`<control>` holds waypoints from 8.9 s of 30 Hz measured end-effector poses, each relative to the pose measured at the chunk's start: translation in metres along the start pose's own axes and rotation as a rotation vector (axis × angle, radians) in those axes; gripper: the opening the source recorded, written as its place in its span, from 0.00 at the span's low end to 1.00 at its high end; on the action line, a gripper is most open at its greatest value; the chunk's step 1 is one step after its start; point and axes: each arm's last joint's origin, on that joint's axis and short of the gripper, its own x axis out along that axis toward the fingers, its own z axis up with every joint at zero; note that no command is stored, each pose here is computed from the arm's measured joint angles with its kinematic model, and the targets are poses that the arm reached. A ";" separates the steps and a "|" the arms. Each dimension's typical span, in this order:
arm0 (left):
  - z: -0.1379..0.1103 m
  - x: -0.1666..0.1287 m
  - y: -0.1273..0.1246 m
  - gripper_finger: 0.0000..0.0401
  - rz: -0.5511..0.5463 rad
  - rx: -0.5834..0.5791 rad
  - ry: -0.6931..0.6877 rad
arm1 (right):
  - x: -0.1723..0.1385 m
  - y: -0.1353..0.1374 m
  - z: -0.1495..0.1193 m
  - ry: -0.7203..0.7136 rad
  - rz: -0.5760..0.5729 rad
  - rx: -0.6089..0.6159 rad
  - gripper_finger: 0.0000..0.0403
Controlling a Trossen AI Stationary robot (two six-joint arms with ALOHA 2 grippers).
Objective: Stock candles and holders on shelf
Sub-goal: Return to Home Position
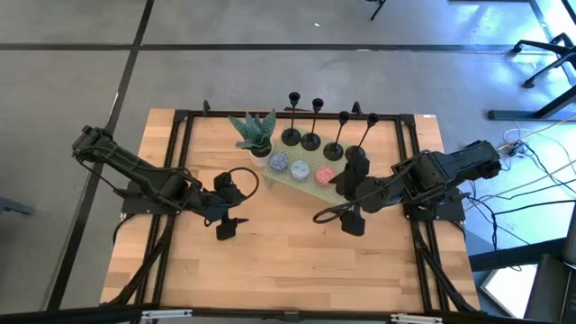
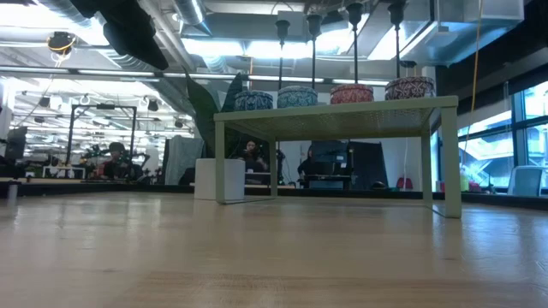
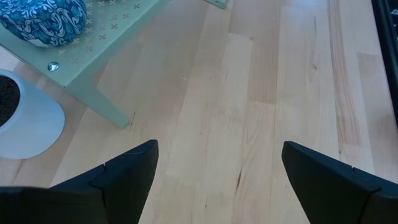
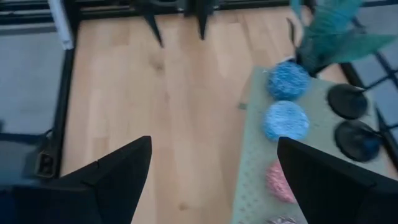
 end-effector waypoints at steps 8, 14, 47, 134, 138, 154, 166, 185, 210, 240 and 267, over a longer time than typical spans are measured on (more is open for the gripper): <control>0.000 0.000 0.000 0.85 0.005 0.000 -0.003 | -0.004 0.011 -0.006 0.083 0.206 -0.093 0.87; 0.001 0.000 0.000 0.85 0.003 0.009 -0.008 | -0.025 0.029 -0.019 0.065 0.276 -0.240 0.87; 0.004 -0.140 0.075 0.85 0.181 0.017 -0.328 | 0.002 -0.039 -0.215 -0.367 0.322 -0.023 0.87; -0.126 -0.008 0.094 0.85 -0.160 0.049 -0.720 | 0.048 -0.094 -0.283 -0.696 0.431 -0.248 0.87; -0.126 -0.008 0.094 0.85 -0.159 0.050 -0.720 | 0.047 -0.093 -0.283 -0.693 0.457 -0.253 0.87; -0.124 -0.009 0.096 0.85 -0.093 0.016 -0.749 | 0.044 -0.105 -0.274 -0.783 0.049 -0.042 0.87; -0.124 -0.009 0.095 0.82 -0.111 0.049 -0.747 | 0.043 -0.105 -0.273 -0.796 0.092 0.021 0.85; -0.124 -0.009 0.095 0.07 -0.108 0.127 -0.749 | 0.046 -0.103 -0.276 -0.749 0.153 -0.035 0.11; -0.117 -0.019 0.092 0.03 -0.221 0.095 -0.860 | 0.044 -0.099 -0.277 -0.775 0.263 -0.188 0.09; -0.120 -0.020 0.093 0.02 -0.252 0.062 -0.846 | 0.061 -0.096 -0.293 -0.768 0.318 -0.200 0.09; -0.135 0.000 0.094 0.02 -0.226 0.023 -0.745 | 0.062 -0.095 -0.293 -0.825 0.264 -0.364 0.09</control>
